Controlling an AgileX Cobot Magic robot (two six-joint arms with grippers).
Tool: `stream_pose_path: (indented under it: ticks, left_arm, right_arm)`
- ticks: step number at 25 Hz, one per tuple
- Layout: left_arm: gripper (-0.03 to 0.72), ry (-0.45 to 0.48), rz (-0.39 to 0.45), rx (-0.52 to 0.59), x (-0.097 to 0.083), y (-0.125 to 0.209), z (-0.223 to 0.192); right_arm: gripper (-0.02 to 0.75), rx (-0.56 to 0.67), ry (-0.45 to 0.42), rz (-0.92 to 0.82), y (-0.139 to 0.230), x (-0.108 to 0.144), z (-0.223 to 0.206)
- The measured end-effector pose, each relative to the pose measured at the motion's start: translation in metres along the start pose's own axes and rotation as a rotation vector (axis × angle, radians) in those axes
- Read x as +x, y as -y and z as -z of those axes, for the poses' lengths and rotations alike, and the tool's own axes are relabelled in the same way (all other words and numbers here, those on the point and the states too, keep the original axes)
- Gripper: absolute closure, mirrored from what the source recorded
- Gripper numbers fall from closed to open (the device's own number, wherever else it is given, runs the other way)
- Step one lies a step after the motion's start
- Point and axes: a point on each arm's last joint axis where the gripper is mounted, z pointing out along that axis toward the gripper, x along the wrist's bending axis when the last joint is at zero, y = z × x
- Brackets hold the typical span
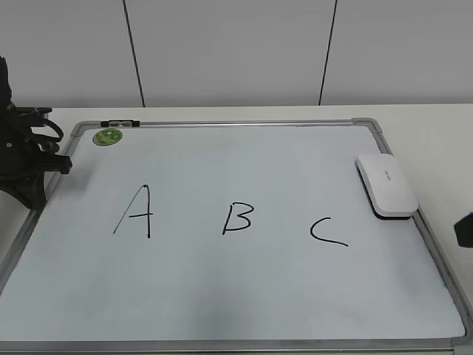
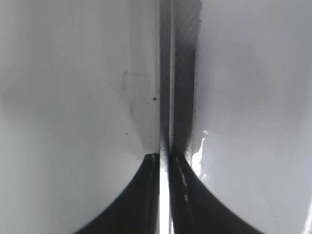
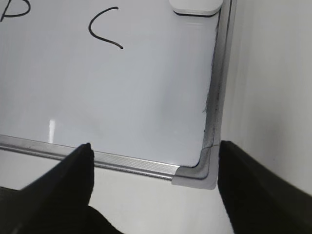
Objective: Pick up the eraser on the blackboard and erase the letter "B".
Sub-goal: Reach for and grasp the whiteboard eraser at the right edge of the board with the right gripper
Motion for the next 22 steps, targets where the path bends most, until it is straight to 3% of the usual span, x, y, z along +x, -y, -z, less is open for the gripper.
stream_pose_path:
  ticks: [12,22]
  left_arm:
    - [0.659,0.0,0.0,0.001,0.0,0.0,0.0]
    - [0.655,0.009,0.007,0.002,-0.001,0.0,0.0]
  right_arm:
    - [0.151,0.128,0.026,0.031,-0.079,-0.004,-0.061]
    - [0.151,0.174,0.141,0.01,-0.128,-0.004,-0.114]
